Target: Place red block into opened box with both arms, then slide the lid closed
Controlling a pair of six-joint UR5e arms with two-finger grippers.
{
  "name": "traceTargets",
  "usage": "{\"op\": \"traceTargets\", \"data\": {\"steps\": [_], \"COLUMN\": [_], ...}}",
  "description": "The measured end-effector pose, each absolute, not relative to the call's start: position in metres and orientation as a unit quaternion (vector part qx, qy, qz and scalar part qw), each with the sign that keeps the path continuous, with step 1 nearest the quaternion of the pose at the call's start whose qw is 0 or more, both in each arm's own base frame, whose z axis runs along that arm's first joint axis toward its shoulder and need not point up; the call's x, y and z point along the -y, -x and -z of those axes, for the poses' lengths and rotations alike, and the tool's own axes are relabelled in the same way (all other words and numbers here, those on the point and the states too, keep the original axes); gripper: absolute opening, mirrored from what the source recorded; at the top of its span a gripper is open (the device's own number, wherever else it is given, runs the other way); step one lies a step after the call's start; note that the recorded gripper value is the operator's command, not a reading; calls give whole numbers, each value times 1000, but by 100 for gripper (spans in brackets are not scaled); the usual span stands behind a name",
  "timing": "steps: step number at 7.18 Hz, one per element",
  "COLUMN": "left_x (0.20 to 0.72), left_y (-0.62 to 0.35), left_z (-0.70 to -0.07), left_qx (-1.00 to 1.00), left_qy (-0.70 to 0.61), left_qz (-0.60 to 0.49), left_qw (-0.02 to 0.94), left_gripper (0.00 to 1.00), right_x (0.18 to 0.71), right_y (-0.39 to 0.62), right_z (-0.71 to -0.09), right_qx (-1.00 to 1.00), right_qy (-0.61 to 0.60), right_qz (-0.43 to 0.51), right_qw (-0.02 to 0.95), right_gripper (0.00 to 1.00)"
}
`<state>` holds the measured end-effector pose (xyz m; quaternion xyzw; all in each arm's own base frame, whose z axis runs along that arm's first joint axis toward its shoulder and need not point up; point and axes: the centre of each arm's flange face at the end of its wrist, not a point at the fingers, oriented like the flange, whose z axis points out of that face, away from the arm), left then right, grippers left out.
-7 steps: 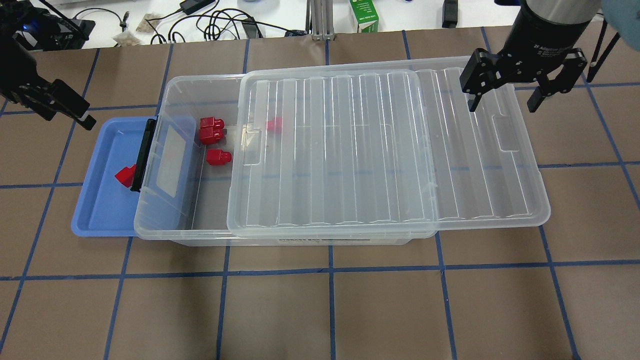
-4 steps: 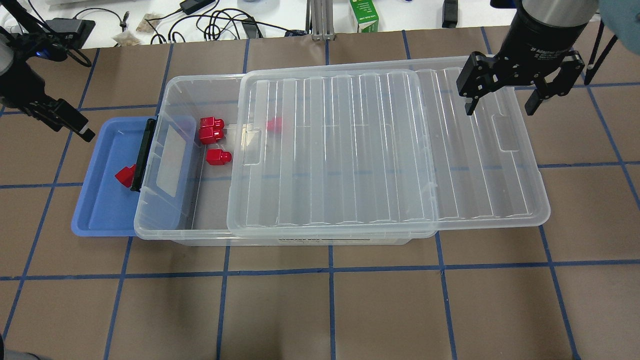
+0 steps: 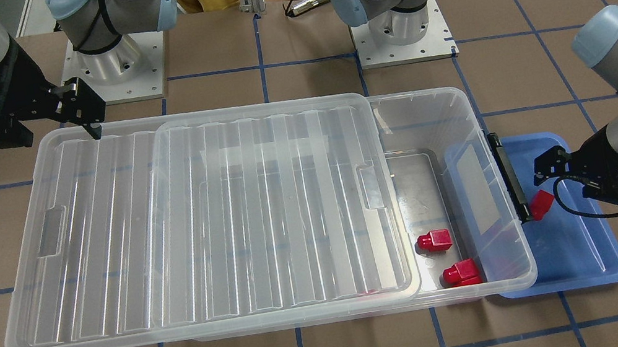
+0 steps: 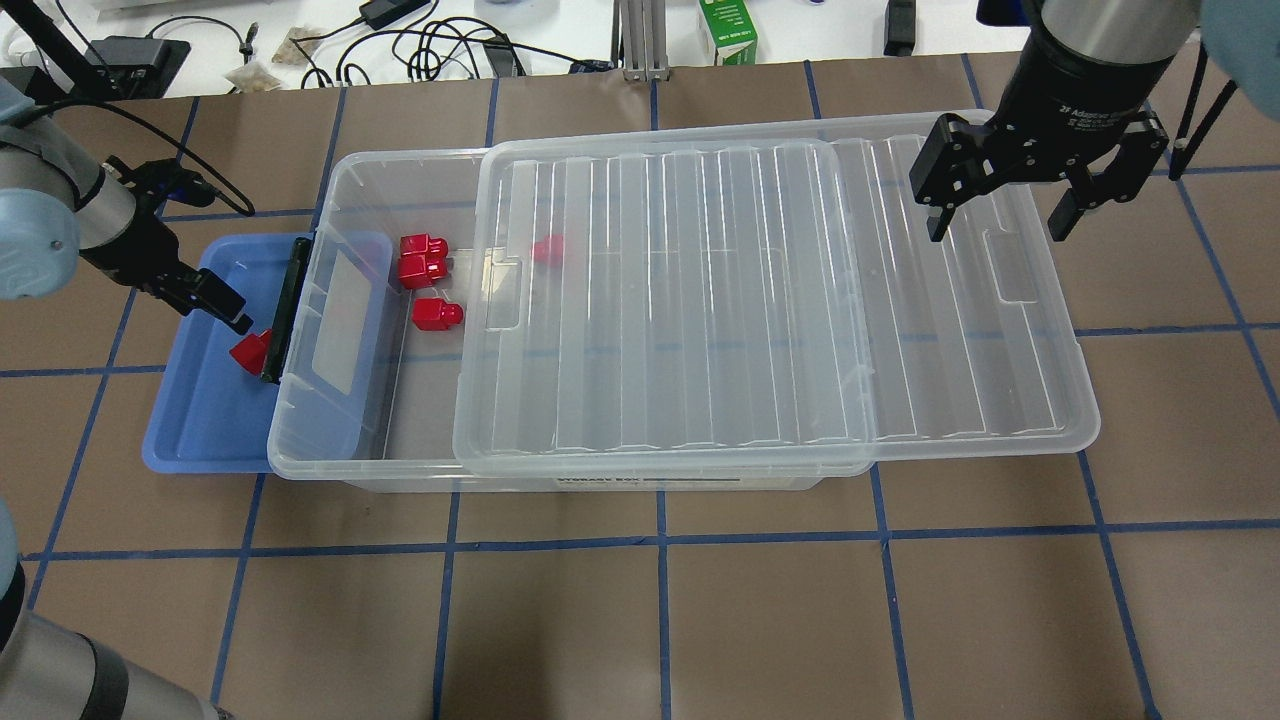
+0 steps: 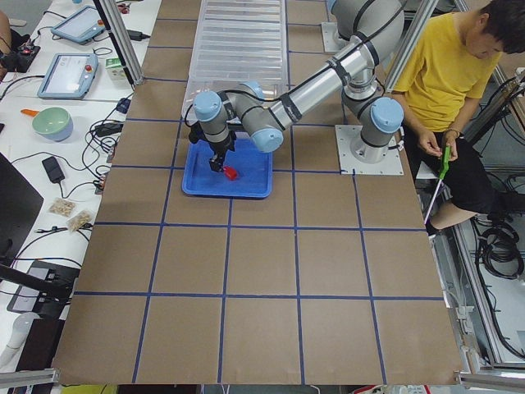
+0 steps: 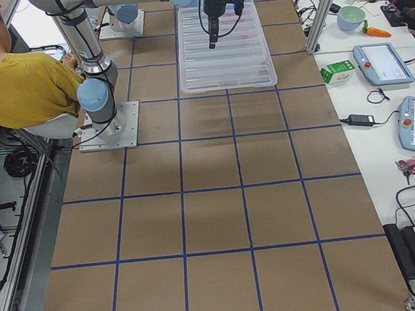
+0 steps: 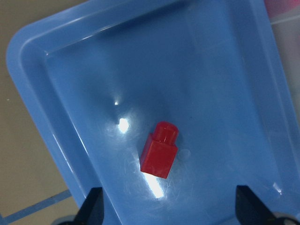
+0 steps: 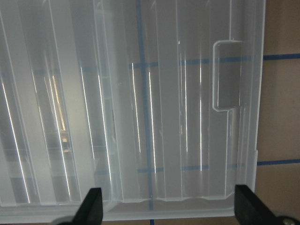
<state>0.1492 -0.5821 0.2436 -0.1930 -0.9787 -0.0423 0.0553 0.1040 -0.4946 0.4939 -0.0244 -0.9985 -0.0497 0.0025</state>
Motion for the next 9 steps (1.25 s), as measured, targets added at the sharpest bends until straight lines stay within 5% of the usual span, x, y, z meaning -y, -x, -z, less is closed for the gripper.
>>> {"op": "traceTargets", "data": {"steps": [4,8,9], "left_x": [587,591,592], "left_y": [-152,-154,-153], "left_z": [-193,-178,-178], "left_qx": [978,979,979], "left_qy": [187,181,182], "left_qz": [61,59,57], "left_qw": [72,67,65], "left_gripper": [100,13,8], "right_x": [494,491,491], "right_y": [-104,-106,-106], "right_z": [-492,-496,-496], "right_qx": [999,999,999], "right_qy": [19,23,23], "right_qz": [48,43,42], "right_qw": [-4,-4,-4], "right_gripper": [100,100,100]}}
